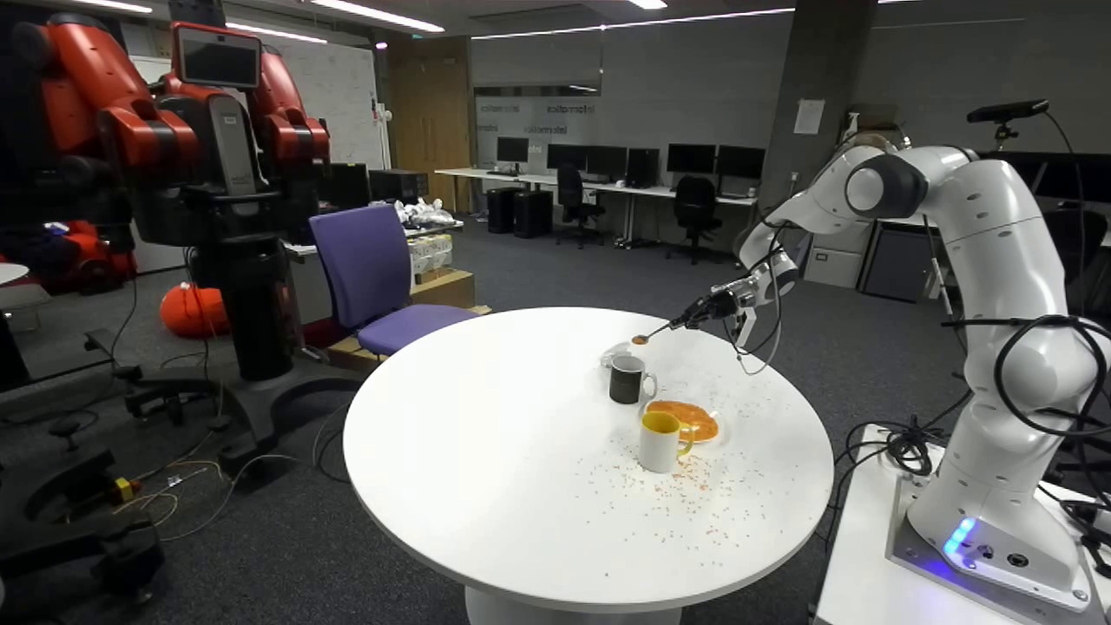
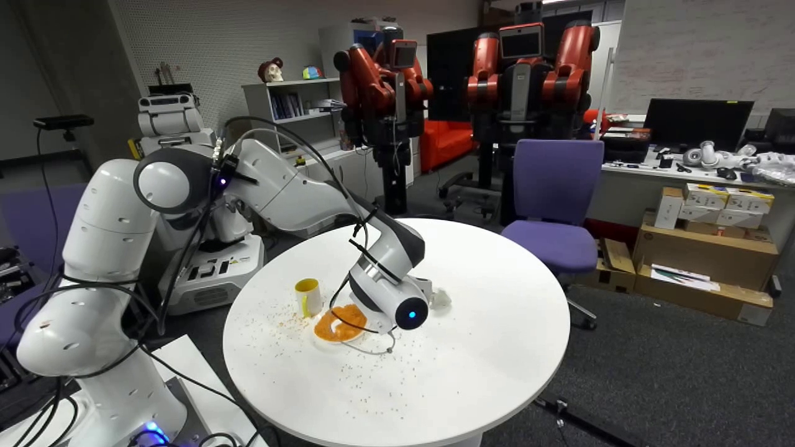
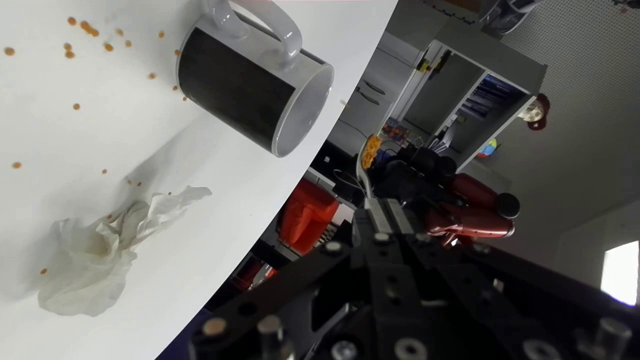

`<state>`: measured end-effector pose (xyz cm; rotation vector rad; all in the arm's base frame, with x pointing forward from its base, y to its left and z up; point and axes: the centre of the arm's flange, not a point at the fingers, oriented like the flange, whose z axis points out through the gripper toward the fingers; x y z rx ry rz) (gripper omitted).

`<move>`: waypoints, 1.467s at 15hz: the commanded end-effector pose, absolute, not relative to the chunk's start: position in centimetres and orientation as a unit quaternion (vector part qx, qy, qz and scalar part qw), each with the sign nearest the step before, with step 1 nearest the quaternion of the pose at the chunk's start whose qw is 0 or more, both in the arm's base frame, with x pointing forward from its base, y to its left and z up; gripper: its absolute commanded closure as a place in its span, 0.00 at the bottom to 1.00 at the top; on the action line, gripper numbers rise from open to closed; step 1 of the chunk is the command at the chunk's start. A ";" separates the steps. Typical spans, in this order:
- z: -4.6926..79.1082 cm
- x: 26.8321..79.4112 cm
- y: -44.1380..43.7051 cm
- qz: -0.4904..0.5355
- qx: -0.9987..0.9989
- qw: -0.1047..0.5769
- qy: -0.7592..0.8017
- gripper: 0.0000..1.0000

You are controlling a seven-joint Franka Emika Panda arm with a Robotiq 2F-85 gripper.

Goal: Use the spoon in the white mug to scoop from the plate and empty into the black mug and leave the spoon there

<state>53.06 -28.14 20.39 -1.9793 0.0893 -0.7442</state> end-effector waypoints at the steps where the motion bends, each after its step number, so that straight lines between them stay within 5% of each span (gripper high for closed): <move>1: 20.8 55.9 -27.7 -0.290 -0.811 0.506 0.030 0.99; 22: 21.8 60.3 -26.3 -0.242 -0.882 0.402 -0.047 0.99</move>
